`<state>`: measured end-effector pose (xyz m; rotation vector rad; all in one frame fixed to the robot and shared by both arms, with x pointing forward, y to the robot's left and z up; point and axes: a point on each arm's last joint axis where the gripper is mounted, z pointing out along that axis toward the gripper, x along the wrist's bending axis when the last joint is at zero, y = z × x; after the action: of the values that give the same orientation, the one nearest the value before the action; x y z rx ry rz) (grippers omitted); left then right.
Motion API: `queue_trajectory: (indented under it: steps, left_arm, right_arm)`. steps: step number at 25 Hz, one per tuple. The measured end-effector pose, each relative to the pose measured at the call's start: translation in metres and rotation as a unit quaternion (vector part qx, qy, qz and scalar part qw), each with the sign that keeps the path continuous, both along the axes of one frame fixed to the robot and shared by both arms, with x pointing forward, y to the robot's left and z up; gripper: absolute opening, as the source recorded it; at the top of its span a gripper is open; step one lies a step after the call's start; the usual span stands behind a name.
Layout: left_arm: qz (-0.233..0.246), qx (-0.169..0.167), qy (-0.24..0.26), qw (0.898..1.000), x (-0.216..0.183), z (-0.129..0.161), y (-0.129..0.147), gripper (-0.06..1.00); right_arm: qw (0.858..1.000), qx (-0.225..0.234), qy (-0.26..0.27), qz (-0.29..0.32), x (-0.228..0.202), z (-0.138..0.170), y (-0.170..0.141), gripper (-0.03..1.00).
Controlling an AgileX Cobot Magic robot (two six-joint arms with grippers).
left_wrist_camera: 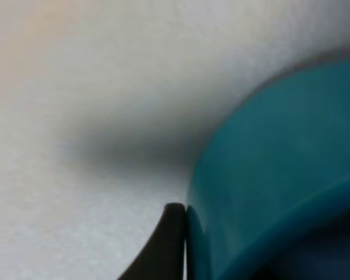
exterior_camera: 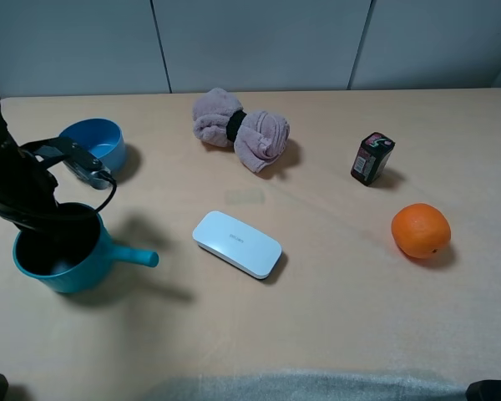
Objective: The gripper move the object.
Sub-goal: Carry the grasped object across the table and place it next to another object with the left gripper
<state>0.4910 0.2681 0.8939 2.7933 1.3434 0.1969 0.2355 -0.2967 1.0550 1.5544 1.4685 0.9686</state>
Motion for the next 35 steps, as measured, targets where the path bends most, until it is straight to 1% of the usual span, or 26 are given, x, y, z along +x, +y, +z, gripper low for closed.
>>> queue_trajectory:
  steps: [4, 9, 14, 20, 26, 30, 35]
  left_arm:
    - [0.003, -0.002, -0.018, 1.0, -0.002, 0.015, 0.0, 0.04]
    - [0.02, -0.008, -0.048, 0.999, -0.007, 0.037, 0.001, 0.04]
    - [0.034, -0.01, -0.064, 0.997, -0.011, 0.063, 0.003, 0.04]
    - [0.065, -0.014, -0.073, 0.995, -0.011, 0.093, 0.003, 0.04]
    - [0.102, -0.019, -0.071, 0.992, -0.007, 0.111, 0.003, 0.04]
    - [0.111, -0.03, -0.078, 0.99, -0.002, 0.123, -0.004, 0.04]
    - [0.1, -0.05, -0.082, 0.99, 0.002, 0.135, -0.02, 0.04]
  right_arm:
    - [1.0, 0.0, 0.0, 0.0, 0.0, 0.0, 0.0, 0.67]
    - [1.0, 0.0, 0.0, 0.0, 0.0, 0.0, 0.0, 0.67]
    - [1.0, 0.0, 0.0, 0.0, 0.0, 0.0, 0.0, 0.67]
    - [1.0, 0.0, 0.0, 0.0, 0.0, 0.0, 0.0, 0.67]
    - [1.0, 0.0, 0.0, 0.0, 0.0, 0.0, 0.0, 0.67]
    - [1.0, 0.0, 0.0, 0.0, 0.0, 0.0, 0.0, 0.67]
    - [1.0, 0.0, 0.0, 0.0, 0.0, 0.0, 0.0, 0.67]
